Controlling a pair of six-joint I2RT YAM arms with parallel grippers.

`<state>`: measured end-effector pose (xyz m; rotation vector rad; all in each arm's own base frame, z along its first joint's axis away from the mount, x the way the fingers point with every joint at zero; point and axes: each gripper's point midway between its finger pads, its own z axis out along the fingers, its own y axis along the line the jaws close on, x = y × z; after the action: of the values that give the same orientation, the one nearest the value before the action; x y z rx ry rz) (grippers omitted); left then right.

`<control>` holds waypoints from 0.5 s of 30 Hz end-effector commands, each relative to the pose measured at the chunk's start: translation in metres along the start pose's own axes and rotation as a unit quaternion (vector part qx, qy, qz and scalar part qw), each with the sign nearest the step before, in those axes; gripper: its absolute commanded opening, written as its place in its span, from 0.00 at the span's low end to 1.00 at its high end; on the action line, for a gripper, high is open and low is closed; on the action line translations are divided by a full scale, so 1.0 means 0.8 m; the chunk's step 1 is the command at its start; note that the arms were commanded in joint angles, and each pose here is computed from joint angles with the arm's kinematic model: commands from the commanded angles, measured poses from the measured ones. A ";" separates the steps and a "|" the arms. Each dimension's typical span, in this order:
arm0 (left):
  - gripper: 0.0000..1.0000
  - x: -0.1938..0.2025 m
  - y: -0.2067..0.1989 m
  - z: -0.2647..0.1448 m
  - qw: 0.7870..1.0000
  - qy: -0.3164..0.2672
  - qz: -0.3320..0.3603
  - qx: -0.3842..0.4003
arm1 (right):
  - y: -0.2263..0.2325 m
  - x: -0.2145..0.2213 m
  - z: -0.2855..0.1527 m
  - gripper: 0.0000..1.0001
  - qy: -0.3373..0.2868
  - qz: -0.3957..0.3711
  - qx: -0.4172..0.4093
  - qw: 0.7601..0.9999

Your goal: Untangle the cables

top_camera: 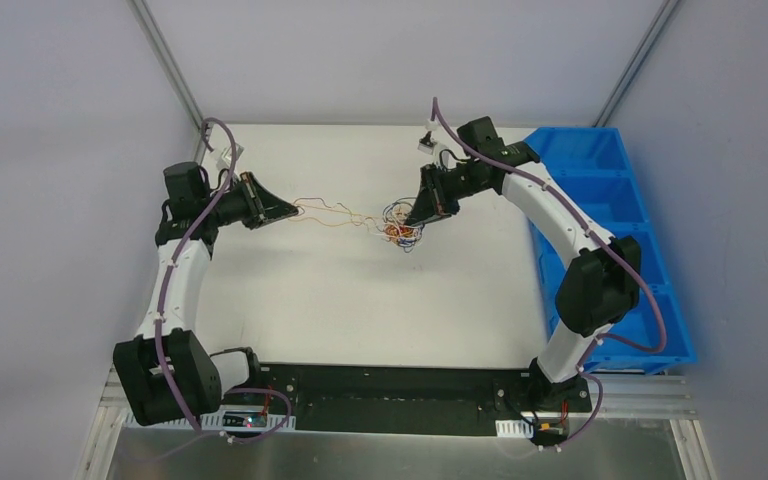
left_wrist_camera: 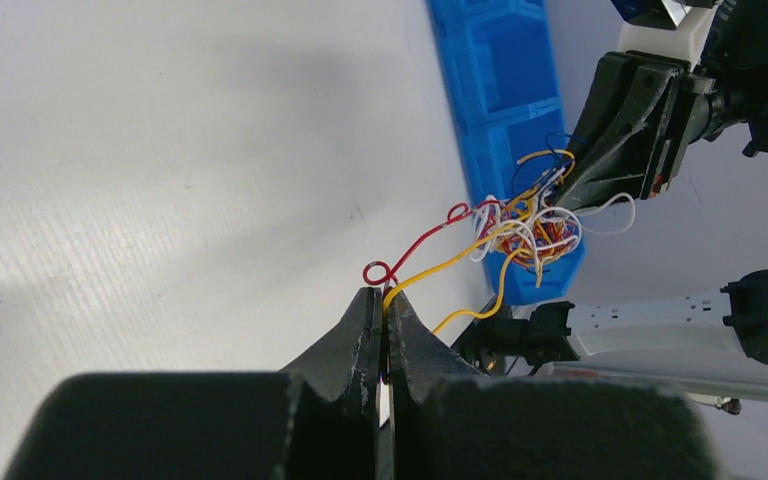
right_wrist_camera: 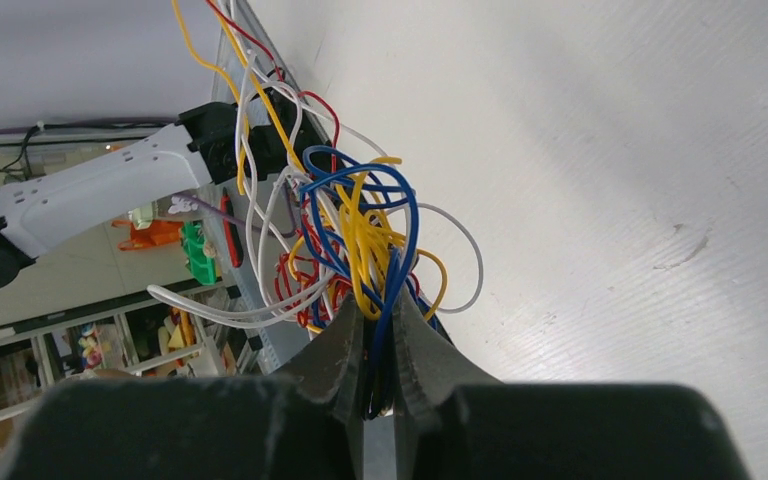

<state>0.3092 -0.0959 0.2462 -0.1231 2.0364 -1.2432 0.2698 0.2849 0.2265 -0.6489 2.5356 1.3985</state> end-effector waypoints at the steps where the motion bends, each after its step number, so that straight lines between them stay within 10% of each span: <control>1: 0.00 -0.038 0.015 -0.024 0.996 -0.057 0.036 -0.060 | -0.021 -0.013 -0.019 0.00 -0.041 0.011 0.072 0.997; 15: 0.00 -0.122 0.156 -0.179 0.960 -0.110 0.008 -0.256 | -0.135 0.012 -0.149 0.00 -0.093 0.133 0.156 0.974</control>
<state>0.3222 0.0465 0.2389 -0.4725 2.1015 -0.9805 0.3315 0.1898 0.2081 -0.2198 2.5890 1.2068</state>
